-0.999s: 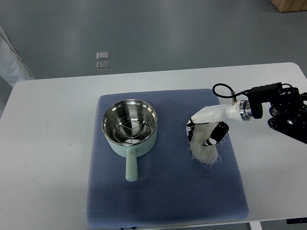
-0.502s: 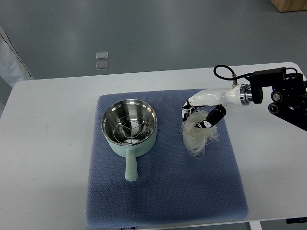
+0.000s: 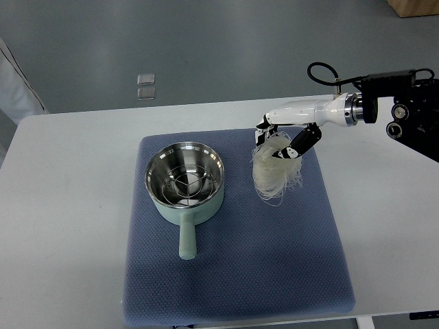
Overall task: Put vermicelli into pot with right hand
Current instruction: 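Lift the vermicelli with the right hand and carry it over the saucepan, then lower the vermicelli into the saucepan and open the right hand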
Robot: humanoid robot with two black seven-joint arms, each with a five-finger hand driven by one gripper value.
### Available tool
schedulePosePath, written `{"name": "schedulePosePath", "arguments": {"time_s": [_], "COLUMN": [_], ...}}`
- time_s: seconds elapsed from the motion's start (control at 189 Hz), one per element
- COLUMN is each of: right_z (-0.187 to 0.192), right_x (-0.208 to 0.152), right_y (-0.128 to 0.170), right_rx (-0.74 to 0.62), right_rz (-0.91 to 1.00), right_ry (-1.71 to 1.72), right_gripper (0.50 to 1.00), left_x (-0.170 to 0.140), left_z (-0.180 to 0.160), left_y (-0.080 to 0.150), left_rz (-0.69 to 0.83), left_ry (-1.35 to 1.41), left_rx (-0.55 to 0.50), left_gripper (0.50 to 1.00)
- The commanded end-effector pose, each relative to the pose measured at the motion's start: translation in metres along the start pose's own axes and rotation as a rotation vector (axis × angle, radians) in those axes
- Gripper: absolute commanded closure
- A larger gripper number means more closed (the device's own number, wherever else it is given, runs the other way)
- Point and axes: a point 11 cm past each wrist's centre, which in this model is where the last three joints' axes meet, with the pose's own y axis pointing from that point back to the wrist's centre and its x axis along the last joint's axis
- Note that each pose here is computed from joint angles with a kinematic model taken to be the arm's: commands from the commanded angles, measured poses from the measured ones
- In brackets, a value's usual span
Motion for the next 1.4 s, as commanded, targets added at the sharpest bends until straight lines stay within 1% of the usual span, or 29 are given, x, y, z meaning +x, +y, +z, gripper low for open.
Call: {"name": "schedulePosePath", "arguments": {"time_s": [0.0,0.079,0.206,0.312,0.423,0.635,0.83,0.957,1.1,1.126,1.19,1.216,1.296,1.354,1.396], "right_z": [-0.006,-0.014,-0.026,-0.046,-0.071,-0.111,-0.112,-0.111,-0.108,-0.106,-0.103,-0.101,-0.098,-0.098,-0.098], "right_x": [0.019,0.042,0.069,0.091,0.100,0.088,0.072,0.061,0.052,0.049,0.046,0.044,0.041,0.041,0.041], "right_y": [0.003,0.005,0.003,-0.011,-0.032,-0.073,-0.098,-0.105,-0.109,-0.110,-0.110,-0.111,-0.111,-0.111,-0.111], "right_rx": [0.006,0.014,0.024,0.058,0.112,0.220,0.225,0.233,0.234,0.235,0.228,0.224,0.221,0.220,0.222], "right_rz": [0.022,0.044,0.071,0.088,0.076,0.050,0.045,0.052,0.065,0.068,0.074,0.075,0.082,0.088,0.091], "right_ry": [0.019,0.048,0.093,0.133,0.154,0.160,0.112,0.096,0.077,0.073,0.066,0.062,0.056,0.058,0.056], "right_gripper": [0.959,0.959,0.959,0.959,0.957,0.957,0.938,0.930,0.908,0.895,0.885,0.861,0.852,0.820,0.816], "left_x": [0.000,0.000,0.000,0.000,0.000,0.000,0.000,0.000,0.000,0.000,0.000,0.000,0.000,0.000,0.000], "left_z": [0.000,0.000,0.000,0.000,0.000,0.000,0.000,0.000,0.000,0.000,0.000,0.000,0.000,0.000,0.000], "left_y": [0.000,0.000,0.000,0.000,0.000,0.000,0.000,0.000,0.000,0.000,0.000,0.000,0.000,0.000,0.000], "left_rz": [0.000,0.000,0.000,0.000,0.000,0.000,0.000,0.000,0.000,0.000,0.000,0.000,0.000,0.000,0.000], "left_ry": [0.000,0.000,0.000,0.000,0.000,0.000,0.000,0.000,0.000,0.000,0.000,0.000,0.000,0.000,0.000], "left_rx": [0.000,0.000,0.000,0.000,0.000,0.000,0.000,0.000,0.000,0.000,0.000,0.000,0.000,0.000,0.000], "left_gripper": [0.500,0.500,0.500,0.500,0.500,0.500,0.500,0.500,0.500,0.500,0.500,0.500,0.500,0.500,0.500]}}
